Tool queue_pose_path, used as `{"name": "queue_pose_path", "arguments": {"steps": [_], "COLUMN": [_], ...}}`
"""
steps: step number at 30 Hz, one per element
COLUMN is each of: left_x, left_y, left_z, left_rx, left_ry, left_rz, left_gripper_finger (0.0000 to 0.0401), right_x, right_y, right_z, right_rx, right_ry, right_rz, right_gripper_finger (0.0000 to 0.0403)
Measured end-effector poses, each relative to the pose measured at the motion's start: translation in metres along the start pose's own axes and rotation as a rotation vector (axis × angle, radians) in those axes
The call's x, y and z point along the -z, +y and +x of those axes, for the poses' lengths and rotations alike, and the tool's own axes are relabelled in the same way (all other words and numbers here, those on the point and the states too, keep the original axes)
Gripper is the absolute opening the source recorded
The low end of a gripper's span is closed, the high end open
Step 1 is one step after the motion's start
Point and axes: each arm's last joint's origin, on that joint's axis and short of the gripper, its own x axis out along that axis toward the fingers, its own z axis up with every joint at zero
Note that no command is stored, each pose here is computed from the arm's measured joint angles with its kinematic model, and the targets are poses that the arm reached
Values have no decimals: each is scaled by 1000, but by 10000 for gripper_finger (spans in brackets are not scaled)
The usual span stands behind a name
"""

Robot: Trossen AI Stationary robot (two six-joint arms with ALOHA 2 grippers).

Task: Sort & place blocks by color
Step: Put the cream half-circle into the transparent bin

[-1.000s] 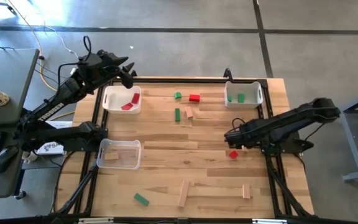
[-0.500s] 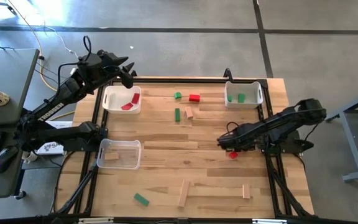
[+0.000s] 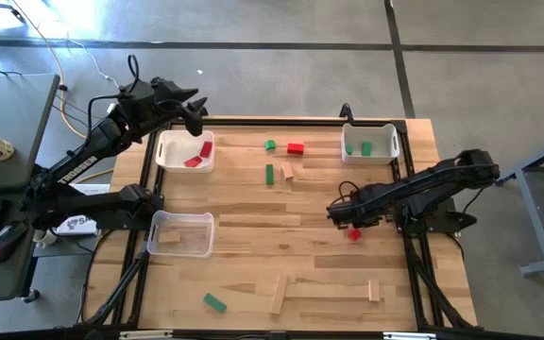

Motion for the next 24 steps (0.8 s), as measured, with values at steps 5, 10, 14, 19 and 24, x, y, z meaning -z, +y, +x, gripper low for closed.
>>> {"name": "queue_pose_path", "arguments": {"steps": [5,10,14,19,24], "left_x": [0,0,0,7,18], "left_y": [-3,-5,-6,-8,-10], "left_z": [0,0,-1,-1,-3], "left_rx": [88,165,202,248,297], "left_ry": [-1,2,9,84,222], "left_rz": [-56,-101,-146,-158,-271], "left_gripper_finger": [161,161,164,188,220], "right_x": [-1,-4,-5,-5,-4], "right_y": [13,25,31,45,61], "right_z": [-23,-46,-59,-72,-85], "right_rx": [-76,-166,-214,-336,-506], "right_ry": [-76,-204,-267,-305,-358], "right_rz": [-21,-42,-89,-165,-269], "right_gripper_finger": [42,42,43,43,43]}}
